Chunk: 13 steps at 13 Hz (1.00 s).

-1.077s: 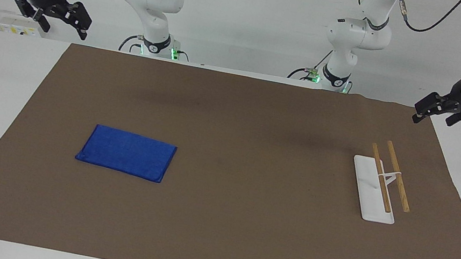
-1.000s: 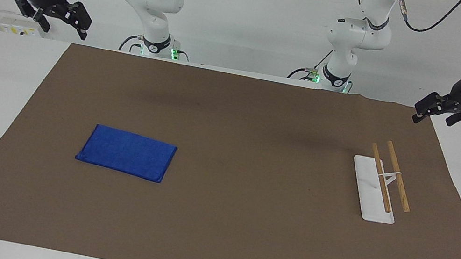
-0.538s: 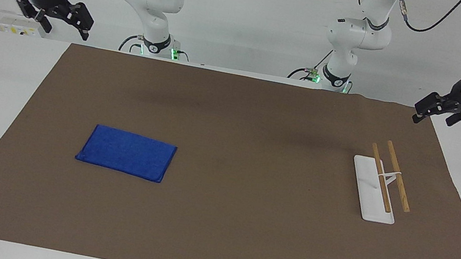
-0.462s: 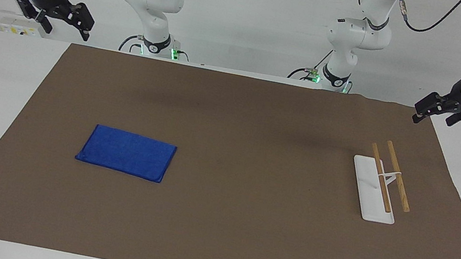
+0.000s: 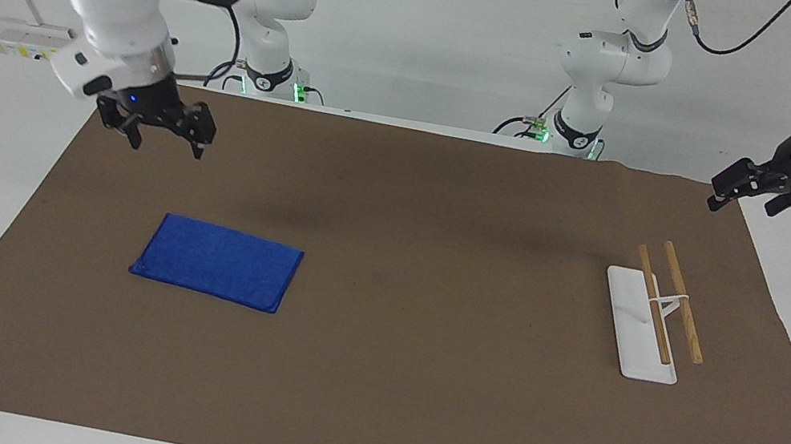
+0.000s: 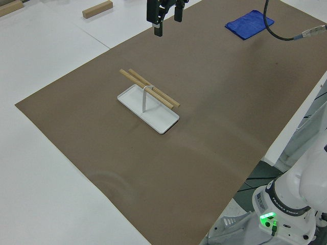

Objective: Right arm passes towel to left arm to hang
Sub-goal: 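Reach the right gripper down to the blue towel and grasp it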

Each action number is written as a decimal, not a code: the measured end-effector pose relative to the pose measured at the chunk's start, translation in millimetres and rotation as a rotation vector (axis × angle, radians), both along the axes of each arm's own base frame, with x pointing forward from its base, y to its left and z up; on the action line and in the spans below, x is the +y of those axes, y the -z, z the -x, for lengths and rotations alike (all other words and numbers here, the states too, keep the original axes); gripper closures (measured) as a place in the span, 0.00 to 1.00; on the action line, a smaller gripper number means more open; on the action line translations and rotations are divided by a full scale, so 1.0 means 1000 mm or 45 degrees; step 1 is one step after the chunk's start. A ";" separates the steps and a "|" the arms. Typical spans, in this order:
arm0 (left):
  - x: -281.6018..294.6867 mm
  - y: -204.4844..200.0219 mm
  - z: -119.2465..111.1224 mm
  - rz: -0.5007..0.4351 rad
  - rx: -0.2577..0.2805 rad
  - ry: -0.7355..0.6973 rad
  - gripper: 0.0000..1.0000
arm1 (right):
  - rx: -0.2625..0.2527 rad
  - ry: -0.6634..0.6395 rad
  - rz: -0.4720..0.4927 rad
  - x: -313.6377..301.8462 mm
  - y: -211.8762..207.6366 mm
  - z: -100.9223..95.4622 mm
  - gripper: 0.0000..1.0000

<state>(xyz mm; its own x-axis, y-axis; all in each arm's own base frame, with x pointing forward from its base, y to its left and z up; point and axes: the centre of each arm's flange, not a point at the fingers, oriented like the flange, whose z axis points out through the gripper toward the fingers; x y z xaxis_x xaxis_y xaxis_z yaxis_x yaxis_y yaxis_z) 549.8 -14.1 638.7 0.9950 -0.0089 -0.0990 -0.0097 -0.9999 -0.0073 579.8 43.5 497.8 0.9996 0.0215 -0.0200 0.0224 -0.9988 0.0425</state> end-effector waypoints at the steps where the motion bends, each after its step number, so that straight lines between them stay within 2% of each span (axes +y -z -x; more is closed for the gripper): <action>1: 0.000 0.000 0.000 0.000 0.000 0.000 0.00 | -0.007 0.008 -0.003 0.010 0.037 -0.007 0.00; 3: 0.000 0.000 0.000 0.000 0.000 0.000 0.00 | -0.020 0.008 -0.012 0.016 0.102 -0.012 0.00; 6: 0.000 0.000 0.000 0.000 0.000 0.000 0.00 | 0.016 0.016 -0.017 0.011 0.167 -0.002 0.02; 8: 0.000 0.000 0.000 0.000 0.000 0.000 0.00 | 0.035 -0.004 -0.026 0.012 0.191 0.000 0.08; 11: 0.000 0.000 0.000 0.000 0.000 0.000 0.00 | 0.063 -0.031 -0.034 0.012 0.210 0.005 0.10; 13: 0.000 0.000 0.000 0.000 0.000 0.000 0.00 | 0.056 -0.052 -0.036 0.012 0.217 0.010 0.16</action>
<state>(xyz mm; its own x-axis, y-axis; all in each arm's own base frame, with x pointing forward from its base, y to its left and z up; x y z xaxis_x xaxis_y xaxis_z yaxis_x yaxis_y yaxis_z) 549.8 -14.1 638.7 0.9950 -0.0089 -0.0990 -0.0097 -0.9999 -0.0073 569.9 55.5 280.4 0.9960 0.0636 -0.0627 0.0645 -0.9978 0.0122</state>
